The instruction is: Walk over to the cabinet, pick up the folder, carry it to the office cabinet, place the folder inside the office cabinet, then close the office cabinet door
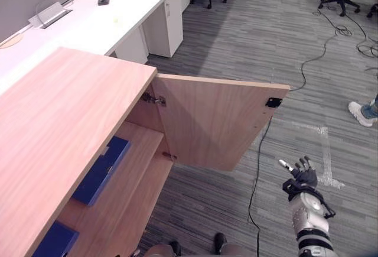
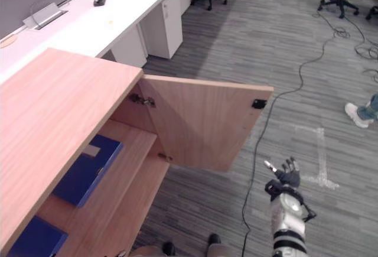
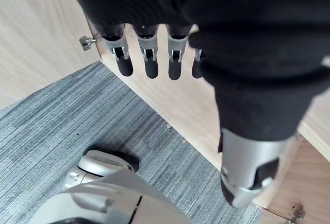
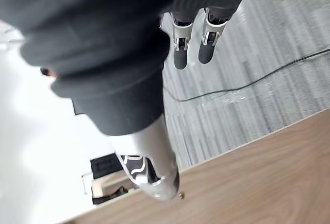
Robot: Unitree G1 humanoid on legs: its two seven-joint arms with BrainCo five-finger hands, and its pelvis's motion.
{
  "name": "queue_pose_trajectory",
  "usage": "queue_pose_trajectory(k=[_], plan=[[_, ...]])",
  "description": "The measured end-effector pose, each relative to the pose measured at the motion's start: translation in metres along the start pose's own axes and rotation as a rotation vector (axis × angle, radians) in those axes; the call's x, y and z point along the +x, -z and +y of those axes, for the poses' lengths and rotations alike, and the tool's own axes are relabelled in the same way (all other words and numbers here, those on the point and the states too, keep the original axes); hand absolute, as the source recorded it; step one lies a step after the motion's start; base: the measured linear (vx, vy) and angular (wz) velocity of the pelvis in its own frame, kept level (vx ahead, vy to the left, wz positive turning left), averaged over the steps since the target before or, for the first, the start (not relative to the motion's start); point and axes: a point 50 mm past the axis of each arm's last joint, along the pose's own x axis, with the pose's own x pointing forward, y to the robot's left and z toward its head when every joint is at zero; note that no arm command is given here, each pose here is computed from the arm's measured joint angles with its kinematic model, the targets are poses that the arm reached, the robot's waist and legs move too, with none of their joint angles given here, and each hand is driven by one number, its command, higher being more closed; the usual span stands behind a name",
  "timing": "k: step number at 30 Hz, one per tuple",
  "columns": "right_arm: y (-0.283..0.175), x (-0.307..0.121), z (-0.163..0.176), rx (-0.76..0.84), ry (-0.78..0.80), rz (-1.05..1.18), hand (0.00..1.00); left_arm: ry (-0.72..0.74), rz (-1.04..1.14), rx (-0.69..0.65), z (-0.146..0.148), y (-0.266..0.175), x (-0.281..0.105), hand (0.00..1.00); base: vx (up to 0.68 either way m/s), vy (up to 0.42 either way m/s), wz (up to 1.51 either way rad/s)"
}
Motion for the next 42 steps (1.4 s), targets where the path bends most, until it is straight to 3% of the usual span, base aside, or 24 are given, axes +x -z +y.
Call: queue_pose_trajectory(k=[4, 9, 13, 23, 30, 32, 35, 42], plan=[[-0.015, 0.021, 0.022, -0.042, -0.081, 0.01, 0.0, 0.015, -0.01, 0.019, -0.001, -0.001, 0.0, 0.0, -0.05, -0.033, 0.27], [-0.044, 0.044, 0.052, 0.058, -0.129, 0.025, 0.0, 0.032, -0.022, 0.007, -0.004, -0.002, 0.0, 0.0, -0.08, -0.008, 0.3], [-0.071, 0.057, 0.053, 0.049, -0.095, 0.015, 0.0, 0.034, -0.006, -0.026, -0.002, 0.005, -0.002, 0.0, -0.12, 0.017, 0.19], [-0.15, 0.072, 0.047, -0.148, -0.031, -0.081, 0.0, 0.082, -0.011, -0.065, -0.017, 0.008, -0.005, 0.0, -0.09, 0.011, 0.18], [-0.155, 0.072, 0.052, -0.334, -0.061, -0.088, 0.0, 0.139, -0.056, -0.034, -0.031, 0.001, -0.007, 0.0, 0.0, -0.049, 0.05], [-0.158, 0.071, 0.057, -0.458, -0.087, -0.111, 0.0, 0.16, -0.071, -0.01, -0.035, -0.001, -0.008, 0.0, -0.01, -0.051, -0.11], [-0.16, 0.063, 0.068, -0.63, -0.2, -0.209, 0.0, 0.191, -0.1, 0.027, -0.037, -0.006, -0.01, 0.0, 0.01, -0.048, -0.29], [-0.142, 0.015, 0.11, -0.8, -0.612, -0.36, 0.0, 0.243, -0.179, 0.024, -0.038, -0.021, -0.014, 0.0, 0.04, -0.067, -0.27]])
